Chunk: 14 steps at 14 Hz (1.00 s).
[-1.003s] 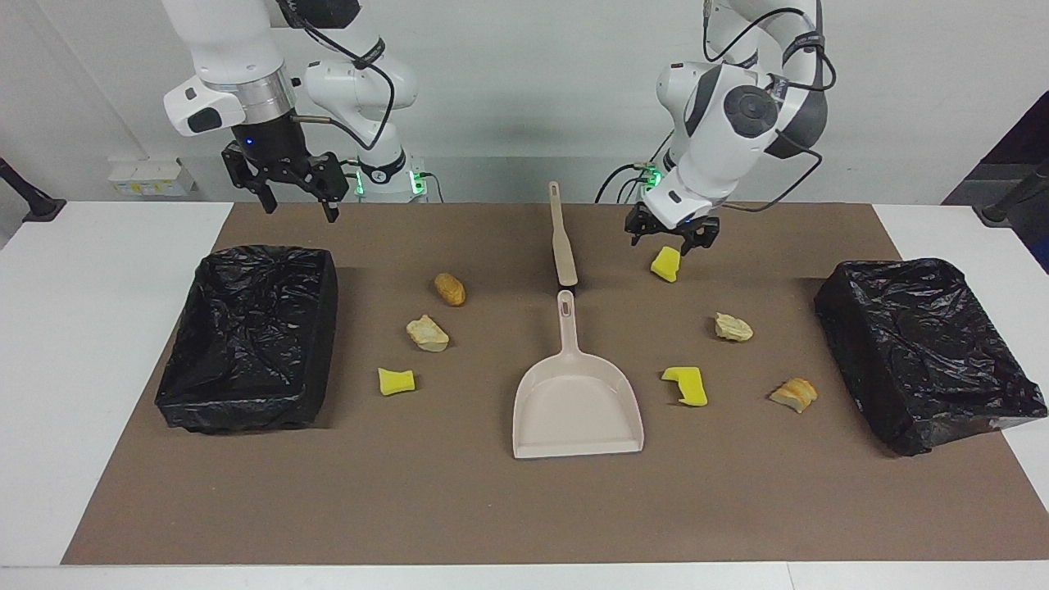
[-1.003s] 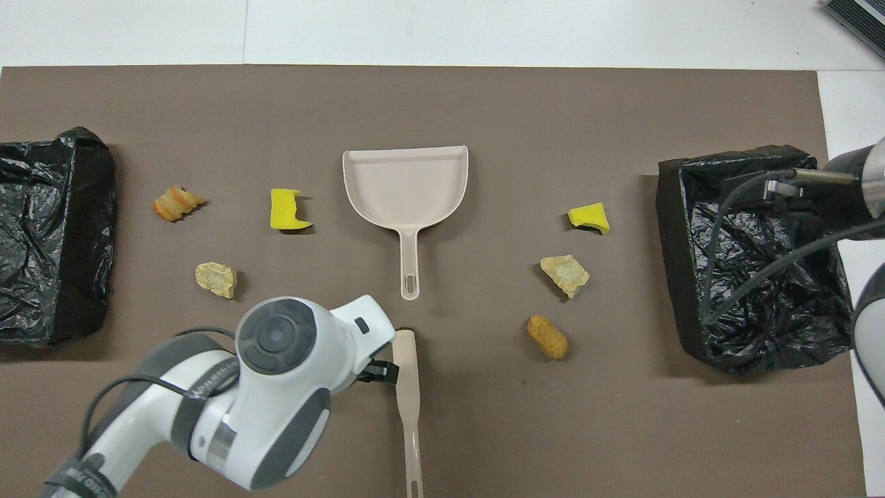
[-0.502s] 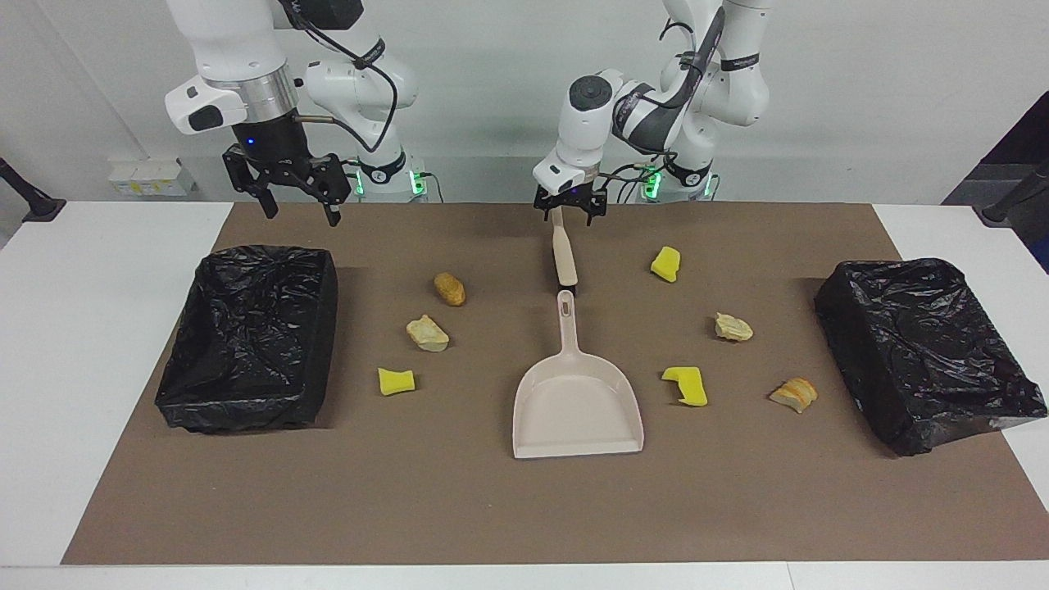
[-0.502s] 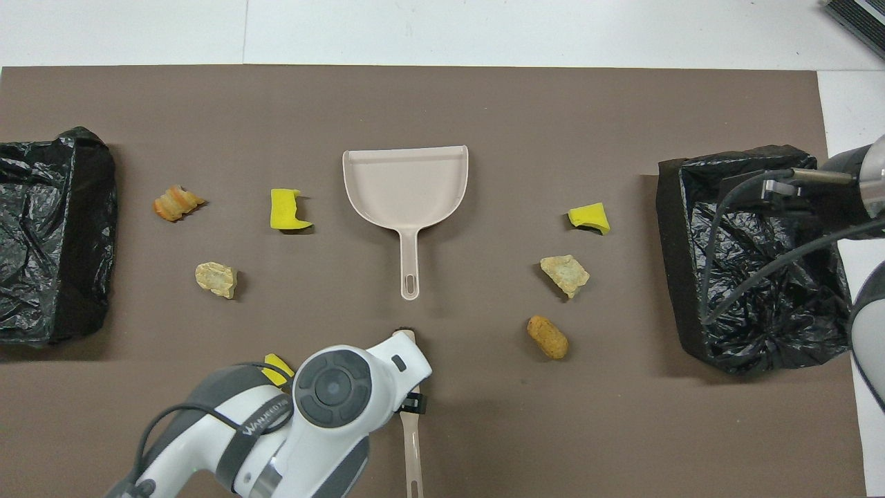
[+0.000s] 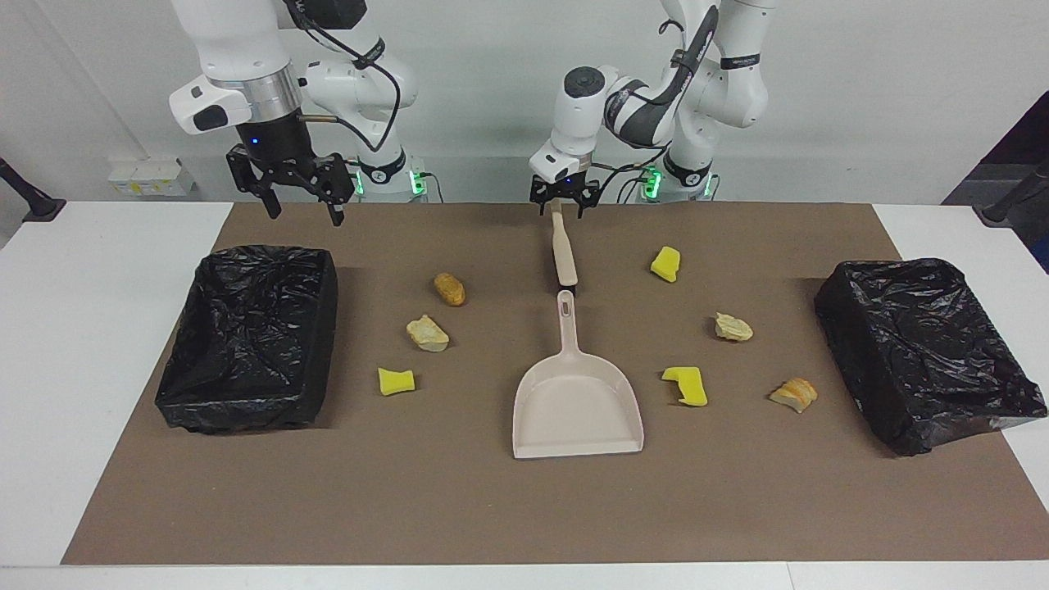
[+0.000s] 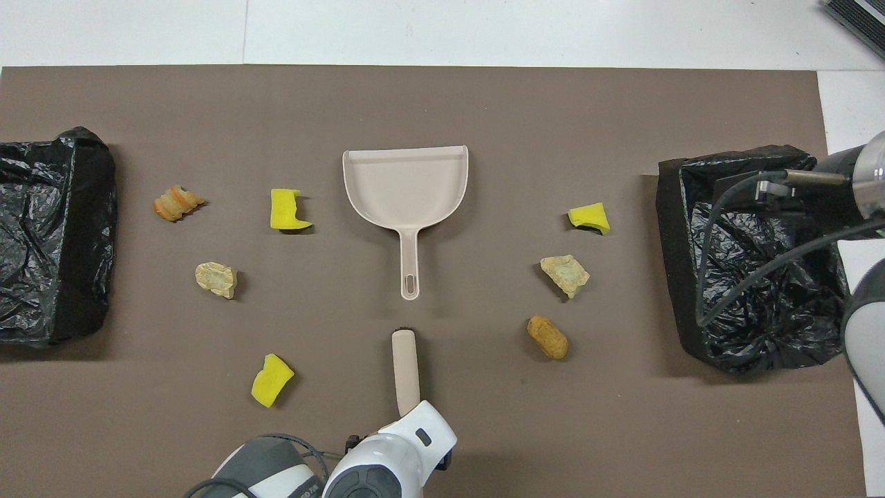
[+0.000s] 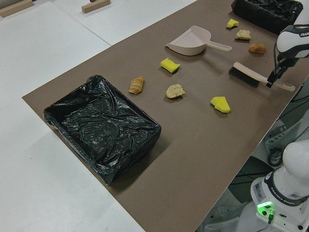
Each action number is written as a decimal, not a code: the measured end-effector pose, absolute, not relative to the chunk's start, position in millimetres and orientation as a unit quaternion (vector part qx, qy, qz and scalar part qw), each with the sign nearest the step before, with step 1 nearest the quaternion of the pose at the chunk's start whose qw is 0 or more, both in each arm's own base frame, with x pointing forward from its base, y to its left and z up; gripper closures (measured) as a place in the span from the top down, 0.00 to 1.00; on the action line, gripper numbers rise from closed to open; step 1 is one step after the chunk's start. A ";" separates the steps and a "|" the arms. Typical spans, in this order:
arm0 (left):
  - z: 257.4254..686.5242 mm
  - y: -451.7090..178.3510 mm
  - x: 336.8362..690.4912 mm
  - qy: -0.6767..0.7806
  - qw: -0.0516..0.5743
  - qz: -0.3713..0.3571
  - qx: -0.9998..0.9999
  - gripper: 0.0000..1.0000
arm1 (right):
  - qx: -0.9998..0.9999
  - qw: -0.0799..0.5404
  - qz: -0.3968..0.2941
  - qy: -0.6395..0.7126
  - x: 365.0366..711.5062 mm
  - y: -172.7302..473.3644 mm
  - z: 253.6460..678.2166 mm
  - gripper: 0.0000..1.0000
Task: Sweep and dump trash in bin
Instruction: 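Reach the left gripper to the beige brush handle and grasp it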
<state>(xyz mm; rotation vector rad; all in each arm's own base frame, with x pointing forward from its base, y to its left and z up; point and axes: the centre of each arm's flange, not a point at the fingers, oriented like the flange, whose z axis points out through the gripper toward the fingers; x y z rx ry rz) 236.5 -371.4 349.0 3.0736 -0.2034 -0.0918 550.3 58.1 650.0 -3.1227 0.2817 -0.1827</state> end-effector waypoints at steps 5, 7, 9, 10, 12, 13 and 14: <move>340.5 -377.8 229.2 -0.055 0.030 -0.031 0.998 0.59 | -0.994 0.000 -0.058 0.090 550.3 58.3 650.0 1.00; 336.4 -377.5 229.7 -0.049 0.026 -0.034 0.998 0.31 | -0.994 0.000 -0.058 0.089 550.3 58.3 650.0 1.00; 335.8 -376.4 231.9 -0.045 0.026 -0.034 0.998 0.26 | -0.994 0.001 -0.058 0.089 550.3 58.8 650.0 1.00; 336.5 -375.0 234.7 -0.041 0.026 -0.035 0.998 0.26 | -0.994 0.001 -0.059 0.089 550.3 59.3 650.1 1.00; 342.1 -368.7 246.7 -0.026 0.017 -0.047 0.998 0.26 | -0.994 0.002 -0.067 0.087 551.8 60.9 651.6 1.00; 348.8 -365.2 254.9 -0.019 0.010 -0.053 0.998 0.26 | -0.993 0.004 -0.075 0.087 553.4 61.6 652.7 1.00; 357.4 -360.5 264.5 -0.013 0.001 -0.057 0.998 0.26 | -0.993 0.005 -0.081 0.087 554.8 61.7 653.1 1.00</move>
